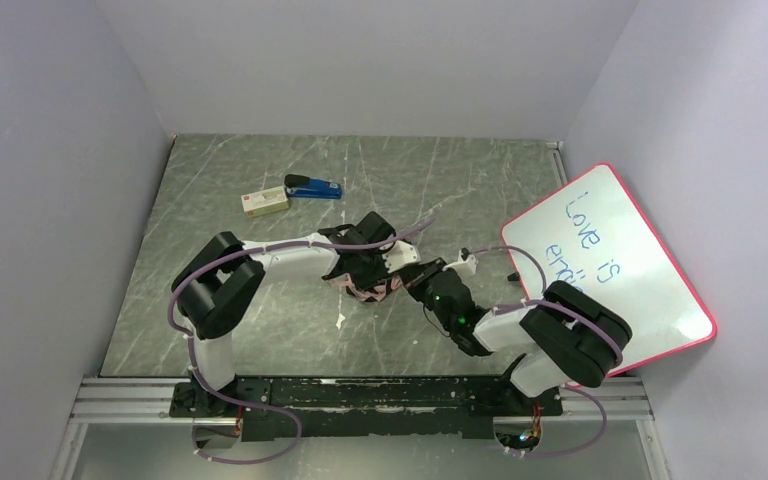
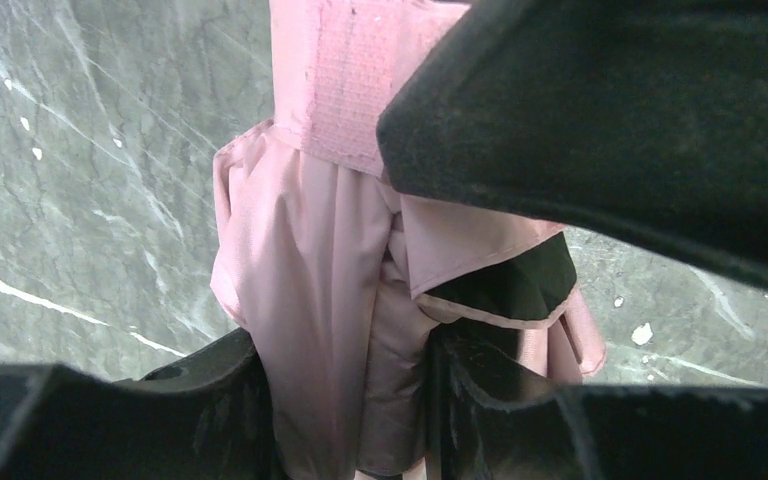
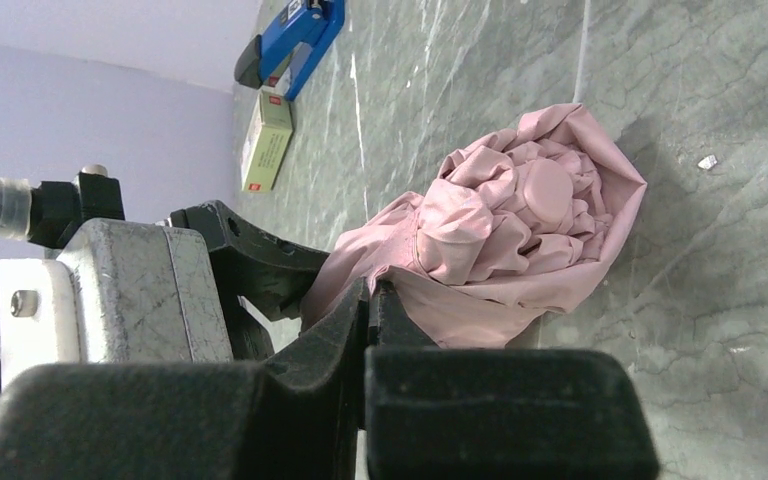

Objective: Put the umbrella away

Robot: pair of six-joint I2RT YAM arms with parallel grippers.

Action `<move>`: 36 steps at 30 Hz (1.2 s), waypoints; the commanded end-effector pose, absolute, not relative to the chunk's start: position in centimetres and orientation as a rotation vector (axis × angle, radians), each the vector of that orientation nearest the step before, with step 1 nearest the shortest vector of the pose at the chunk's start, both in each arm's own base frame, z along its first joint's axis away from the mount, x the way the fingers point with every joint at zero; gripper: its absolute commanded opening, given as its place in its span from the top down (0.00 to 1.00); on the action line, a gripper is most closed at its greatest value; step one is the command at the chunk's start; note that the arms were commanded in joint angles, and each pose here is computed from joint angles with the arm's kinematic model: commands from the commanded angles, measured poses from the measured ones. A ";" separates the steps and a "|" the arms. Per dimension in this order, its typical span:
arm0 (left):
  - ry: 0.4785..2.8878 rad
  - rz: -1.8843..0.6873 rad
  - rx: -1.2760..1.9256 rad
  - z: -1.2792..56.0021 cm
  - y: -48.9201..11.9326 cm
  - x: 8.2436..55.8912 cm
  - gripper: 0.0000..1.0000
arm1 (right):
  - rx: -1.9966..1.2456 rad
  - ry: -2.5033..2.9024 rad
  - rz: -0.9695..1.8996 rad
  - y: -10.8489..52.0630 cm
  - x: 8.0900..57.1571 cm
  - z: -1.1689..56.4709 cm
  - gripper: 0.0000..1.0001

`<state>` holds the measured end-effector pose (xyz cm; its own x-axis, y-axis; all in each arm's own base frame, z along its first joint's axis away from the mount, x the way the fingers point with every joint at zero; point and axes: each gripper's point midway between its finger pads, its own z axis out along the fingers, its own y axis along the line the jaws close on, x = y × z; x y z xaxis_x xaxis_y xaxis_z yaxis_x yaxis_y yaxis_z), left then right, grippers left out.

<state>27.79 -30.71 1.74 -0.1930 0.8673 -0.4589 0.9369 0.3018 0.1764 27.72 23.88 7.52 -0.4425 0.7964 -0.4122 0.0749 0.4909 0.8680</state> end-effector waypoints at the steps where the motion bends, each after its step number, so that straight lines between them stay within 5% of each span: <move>1: 2.201 -0.080 1.735 -3.0 -27.4 25.9 0.95 | 0.759 1.746 1.044 23.9 29.6 10.2 0.97; 26: 2.199 -0.082 1.747 -2.9 -27.3 25.7 0.95 | 0.752 1.736 1.113 25.0 31.0 9.2 0.65; 36: 2.200 -0.081 1.752 -2.9 -27.3 25.6 0.95 | 0.751 1.730 1.179 25.9 31.3 8.6 0.77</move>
<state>28.79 -30.39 1.84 -0.1976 0.8656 -0.4600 0.9205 0.3252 0.2166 30.59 24.96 7.93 -0.4157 0.8424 -0.3428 0.0340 0.3911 0.9197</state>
